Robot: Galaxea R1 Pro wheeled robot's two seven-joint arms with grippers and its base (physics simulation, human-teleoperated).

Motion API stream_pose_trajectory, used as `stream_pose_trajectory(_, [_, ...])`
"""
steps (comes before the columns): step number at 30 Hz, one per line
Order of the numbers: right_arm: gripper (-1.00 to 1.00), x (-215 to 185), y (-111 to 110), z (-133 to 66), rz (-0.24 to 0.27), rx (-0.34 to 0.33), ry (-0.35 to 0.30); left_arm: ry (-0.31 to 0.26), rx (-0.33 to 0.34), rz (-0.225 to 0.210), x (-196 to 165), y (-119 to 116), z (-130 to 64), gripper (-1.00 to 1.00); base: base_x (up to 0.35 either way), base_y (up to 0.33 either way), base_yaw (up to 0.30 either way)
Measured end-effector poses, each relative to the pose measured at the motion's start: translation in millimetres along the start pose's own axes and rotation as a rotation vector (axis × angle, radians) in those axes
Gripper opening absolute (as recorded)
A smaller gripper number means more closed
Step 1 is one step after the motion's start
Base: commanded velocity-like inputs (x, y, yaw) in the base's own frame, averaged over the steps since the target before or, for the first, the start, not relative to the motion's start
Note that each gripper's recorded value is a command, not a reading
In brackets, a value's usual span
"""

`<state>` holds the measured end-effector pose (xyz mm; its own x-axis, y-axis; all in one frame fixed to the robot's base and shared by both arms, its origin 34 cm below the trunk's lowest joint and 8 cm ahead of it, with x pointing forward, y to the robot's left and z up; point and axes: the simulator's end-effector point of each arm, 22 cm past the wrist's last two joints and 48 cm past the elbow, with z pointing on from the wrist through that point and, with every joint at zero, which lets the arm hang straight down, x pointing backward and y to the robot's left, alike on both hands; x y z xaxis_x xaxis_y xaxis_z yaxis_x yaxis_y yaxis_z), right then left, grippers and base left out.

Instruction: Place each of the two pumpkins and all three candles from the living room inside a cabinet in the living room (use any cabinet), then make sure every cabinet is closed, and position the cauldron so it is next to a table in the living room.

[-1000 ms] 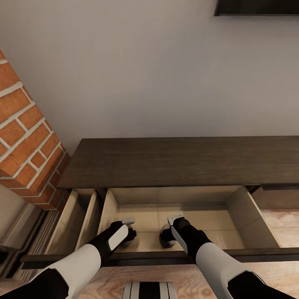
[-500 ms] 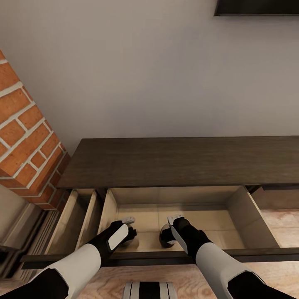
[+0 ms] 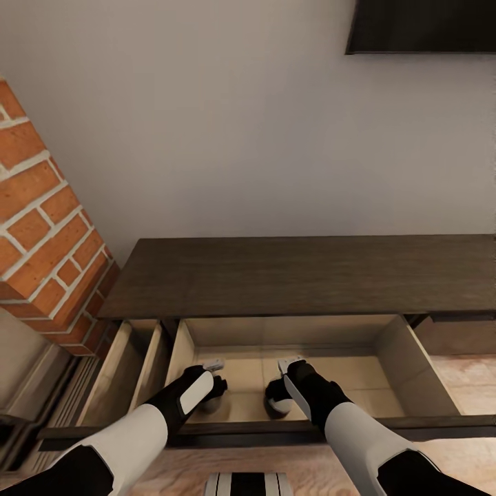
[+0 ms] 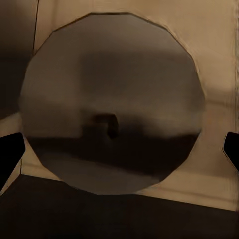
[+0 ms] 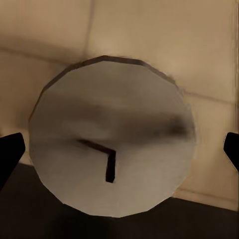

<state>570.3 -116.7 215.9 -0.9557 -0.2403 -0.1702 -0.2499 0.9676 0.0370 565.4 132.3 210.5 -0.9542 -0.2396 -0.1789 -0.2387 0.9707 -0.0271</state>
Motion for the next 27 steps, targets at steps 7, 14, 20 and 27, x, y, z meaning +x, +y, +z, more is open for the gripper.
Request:
stream_pose_trajectory(7, [1.00,-10,-1,-13.4,-0.002,0.007,-0.028,-0.028,0.007,-0.001,-11,-2,-13.0,1.00,0.000,0.000,0.000])
stream_pose_trajectory(14, [1.00,-18,-2,-28.0,-0.002,0.008,-0.033,-0.031,0.008,-0.001,-18,-4,-27.5,1.00,0.000,0.000,0.000])
stream_pose_trajectory(20, [1.00,-23,-3,-40.7,-0.002,0.008,-0.032,-0.031,0.008,-0.002,-24,-5,-40.1,1.00,0.000,0.000,0.000])
stream_pose_trajectory(27, [1.00,-30,-3,-55.4,-0.002,0.008,-0.031,-0.029,0.007,-0.003,-30,-6,-54.8,1.00,0.000,0.000,0.000])
